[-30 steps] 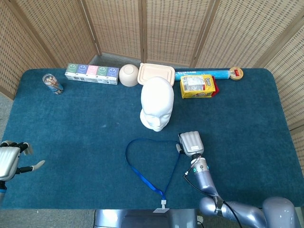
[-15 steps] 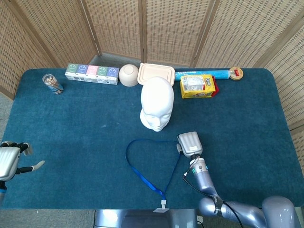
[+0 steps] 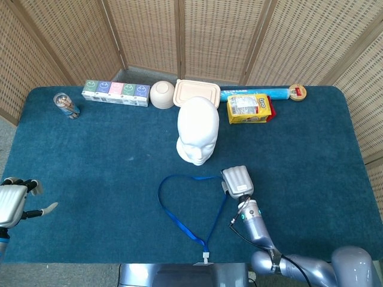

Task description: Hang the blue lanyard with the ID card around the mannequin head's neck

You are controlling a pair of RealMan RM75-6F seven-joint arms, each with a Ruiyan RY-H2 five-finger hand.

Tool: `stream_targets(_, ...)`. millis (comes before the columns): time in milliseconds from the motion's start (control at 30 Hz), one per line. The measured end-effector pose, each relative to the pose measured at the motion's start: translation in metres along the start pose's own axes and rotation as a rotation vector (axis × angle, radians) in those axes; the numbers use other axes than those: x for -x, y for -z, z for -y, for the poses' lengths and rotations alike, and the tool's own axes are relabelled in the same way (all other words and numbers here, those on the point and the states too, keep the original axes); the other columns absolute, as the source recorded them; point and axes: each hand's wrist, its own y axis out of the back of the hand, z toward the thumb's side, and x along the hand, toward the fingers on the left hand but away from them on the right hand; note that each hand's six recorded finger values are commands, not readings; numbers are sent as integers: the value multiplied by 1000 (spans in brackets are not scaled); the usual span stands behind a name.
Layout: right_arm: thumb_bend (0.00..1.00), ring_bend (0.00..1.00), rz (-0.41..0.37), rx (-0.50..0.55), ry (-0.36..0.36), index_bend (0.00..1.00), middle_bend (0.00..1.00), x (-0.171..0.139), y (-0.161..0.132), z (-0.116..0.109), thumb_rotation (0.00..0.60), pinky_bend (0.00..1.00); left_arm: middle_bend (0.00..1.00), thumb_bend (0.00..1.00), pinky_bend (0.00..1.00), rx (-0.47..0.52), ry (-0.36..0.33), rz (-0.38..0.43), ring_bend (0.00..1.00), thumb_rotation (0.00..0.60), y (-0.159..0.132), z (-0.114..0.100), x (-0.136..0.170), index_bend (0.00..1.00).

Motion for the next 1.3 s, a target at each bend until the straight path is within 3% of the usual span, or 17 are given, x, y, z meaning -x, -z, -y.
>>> stream_targets(367,537,1000,-7,25,4,649,868,-4,-1,-4,588,1000,555,110,317,-31,16,88,509,275,-17,5,-13,530)
stream_targets(500,537,1000,-4,33,4,650,869,-5,-2,-5,589,1000,555,111,386,-48,8,124,560,274,-30,2,-22,530)
stream_targets(833,539,1000,2,39,3,658,874,-7,-1,-6,600,1000,566,111,478,-92,47,241,605,275,-89,3,-58,531)
stream_targets(1100,540,1000,8,43,-2,660,875,-9,0,-4,600,1000,670,111,626,-125,39,313,698,270,-136,4,-82,530)
stream_targets(1300,541,1000,13,42,-2,660,875,-9,2,-3,600,1000,831,112,809,-157,34,361,867,274,-162,7,-92,530)
